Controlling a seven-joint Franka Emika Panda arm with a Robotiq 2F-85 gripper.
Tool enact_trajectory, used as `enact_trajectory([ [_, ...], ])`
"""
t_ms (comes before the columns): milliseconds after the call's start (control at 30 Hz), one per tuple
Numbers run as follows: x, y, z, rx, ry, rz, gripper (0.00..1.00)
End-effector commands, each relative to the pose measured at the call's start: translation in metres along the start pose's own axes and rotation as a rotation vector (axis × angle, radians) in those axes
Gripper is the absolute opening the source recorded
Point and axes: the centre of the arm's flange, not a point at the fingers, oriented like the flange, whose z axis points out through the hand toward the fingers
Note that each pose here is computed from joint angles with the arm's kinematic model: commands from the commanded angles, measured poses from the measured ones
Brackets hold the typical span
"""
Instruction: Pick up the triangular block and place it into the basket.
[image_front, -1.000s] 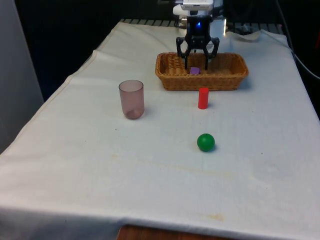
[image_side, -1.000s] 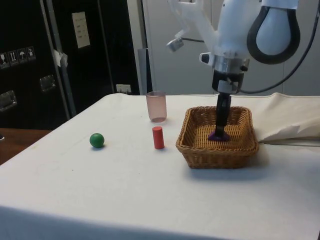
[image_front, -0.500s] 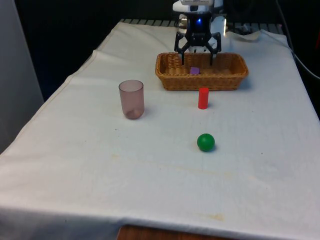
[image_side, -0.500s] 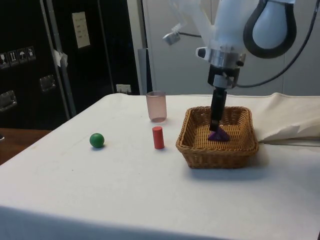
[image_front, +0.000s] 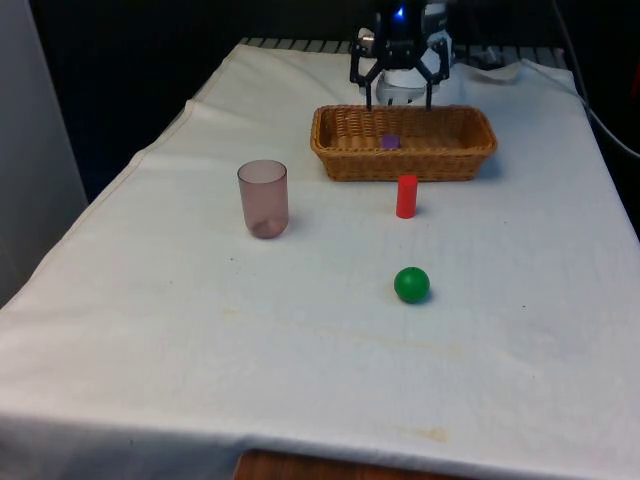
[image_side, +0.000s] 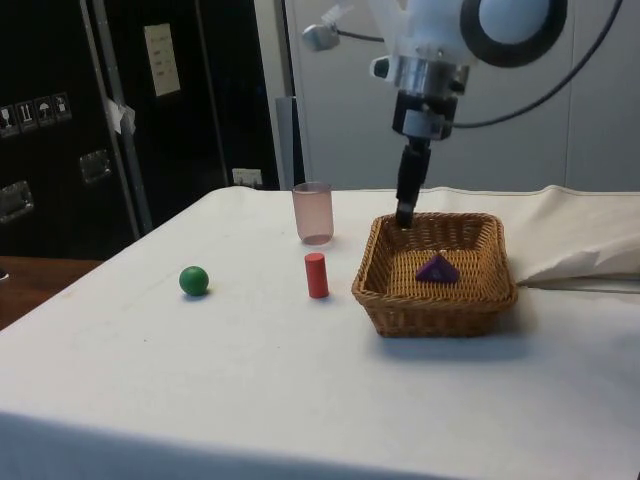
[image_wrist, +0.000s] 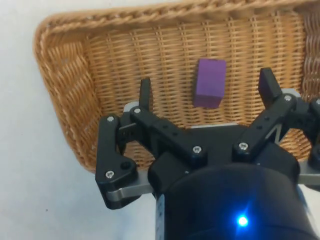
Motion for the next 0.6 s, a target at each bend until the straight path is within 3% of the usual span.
enact_trajectory([
  [0,0.005,0.002,-0.002,-0.004,-0.005,0.001,1.00],
  [433,0.050,0.001,-0.029,0.003,0.002,-0.003,1.00],
  [467,0.045,0.002,-0.028,0.004,0.007,-0.006,1.00],
  [567,0.061,0.000,-0.033,0.003,0.004,-0.004,1.00],
])
